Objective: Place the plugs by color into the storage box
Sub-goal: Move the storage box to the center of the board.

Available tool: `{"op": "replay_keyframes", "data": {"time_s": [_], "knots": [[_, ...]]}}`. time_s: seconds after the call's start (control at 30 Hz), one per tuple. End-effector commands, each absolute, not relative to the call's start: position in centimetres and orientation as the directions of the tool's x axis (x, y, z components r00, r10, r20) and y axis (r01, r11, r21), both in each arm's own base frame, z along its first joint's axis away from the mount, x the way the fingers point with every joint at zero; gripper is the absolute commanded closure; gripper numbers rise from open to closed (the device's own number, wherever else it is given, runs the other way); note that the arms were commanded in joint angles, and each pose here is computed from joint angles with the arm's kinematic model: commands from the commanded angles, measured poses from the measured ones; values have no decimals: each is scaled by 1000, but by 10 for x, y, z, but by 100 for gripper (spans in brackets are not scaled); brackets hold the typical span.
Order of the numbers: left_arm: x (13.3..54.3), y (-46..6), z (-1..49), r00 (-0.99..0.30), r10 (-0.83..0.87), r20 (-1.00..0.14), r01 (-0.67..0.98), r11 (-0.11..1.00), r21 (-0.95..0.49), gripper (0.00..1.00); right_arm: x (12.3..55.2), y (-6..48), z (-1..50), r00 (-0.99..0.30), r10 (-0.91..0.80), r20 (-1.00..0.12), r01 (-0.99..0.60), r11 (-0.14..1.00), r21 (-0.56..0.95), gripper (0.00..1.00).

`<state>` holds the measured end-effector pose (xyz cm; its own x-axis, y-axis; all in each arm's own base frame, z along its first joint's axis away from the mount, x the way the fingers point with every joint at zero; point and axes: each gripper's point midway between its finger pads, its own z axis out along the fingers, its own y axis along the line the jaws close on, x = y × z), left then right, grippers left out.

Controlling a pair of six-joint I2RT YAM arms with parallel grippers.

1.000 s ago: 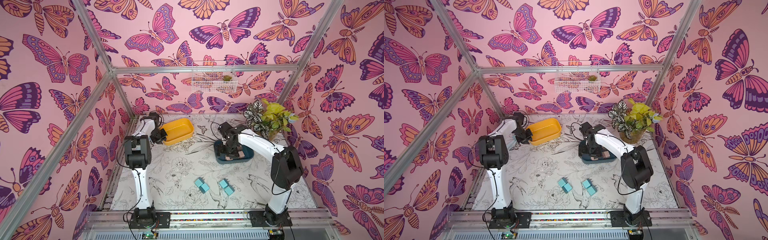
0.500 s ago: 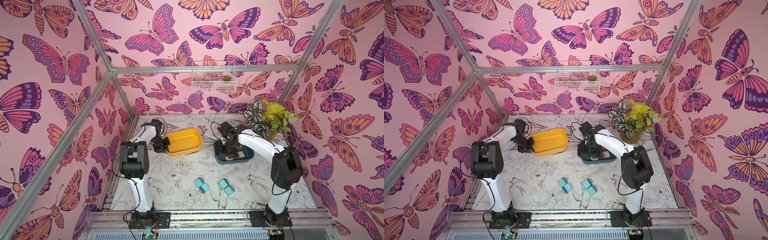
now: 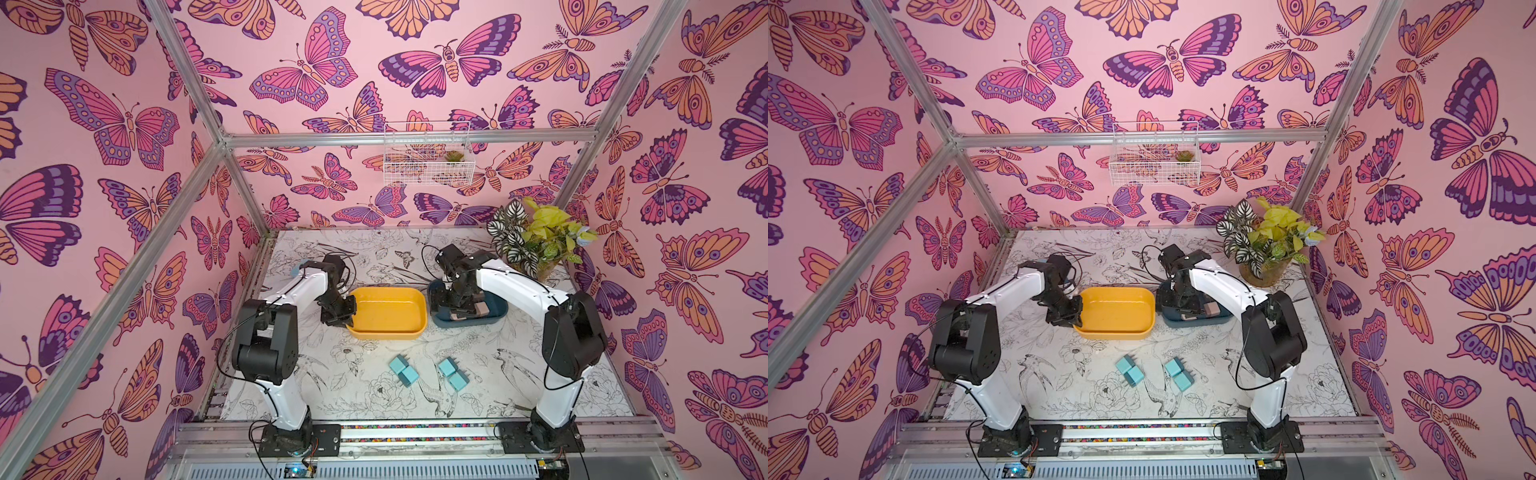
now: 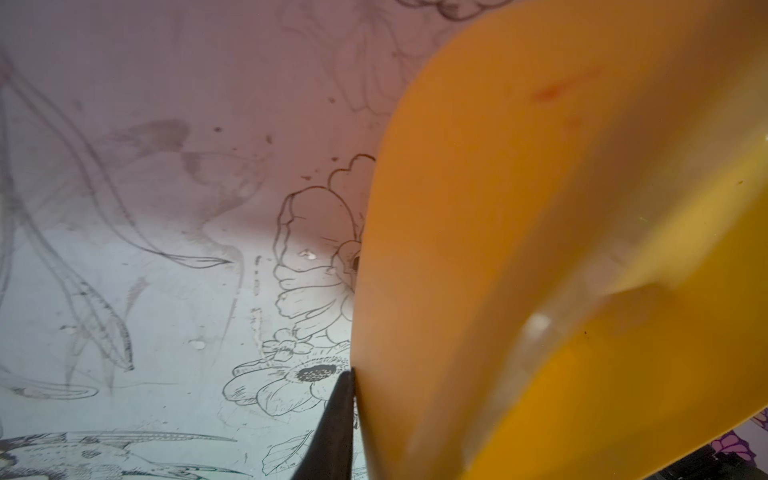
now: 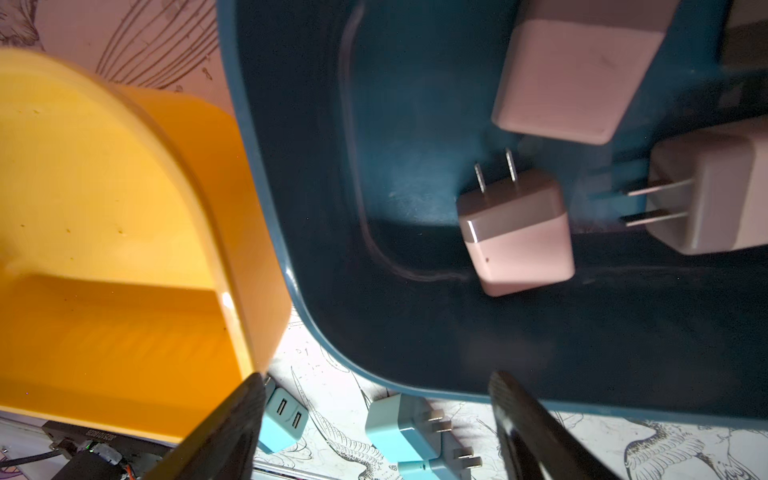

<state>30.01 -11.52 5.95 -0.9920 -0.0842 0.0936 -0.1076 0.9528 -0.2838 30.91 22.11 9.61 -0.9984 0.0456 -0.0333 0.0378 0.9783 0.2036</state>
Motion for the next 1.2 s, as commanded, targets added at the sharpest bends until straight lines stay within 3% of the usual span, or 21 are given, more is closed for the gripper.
{"op": "replay_keyframes", "data": {"time_s": [0.0, 0.3, 0.6, 0.87, 1.17], "knots": [[303, -130, 47, -992, -76, 105, -105, 946, -308, 83, 312, 216, 113, -994, 71, -85, 52, 977, 205, 14], [318, -157, 31, -988, -86, 132, -127, 931, -342, 82, 301, 195, 130, -989, 71, -132, 51, 987, 152, 14], [327, -187, 38, -991, -56, 126, -99, 921, -376, 80, 261, 168, 133, -993, -12, -120, -22, 996, 85, 14], [312, -182, 46, -990, -61, 127, -105, 923, -371, 61, 208, 161, 127, -985, -120, -123, -134, 985, 108, 14], [302, -179, 62, -990, -85, 108, -120, 918, -378, 49, 180, 169, 93, -976, -181, -118, -195, 972, 127, 16]]}}
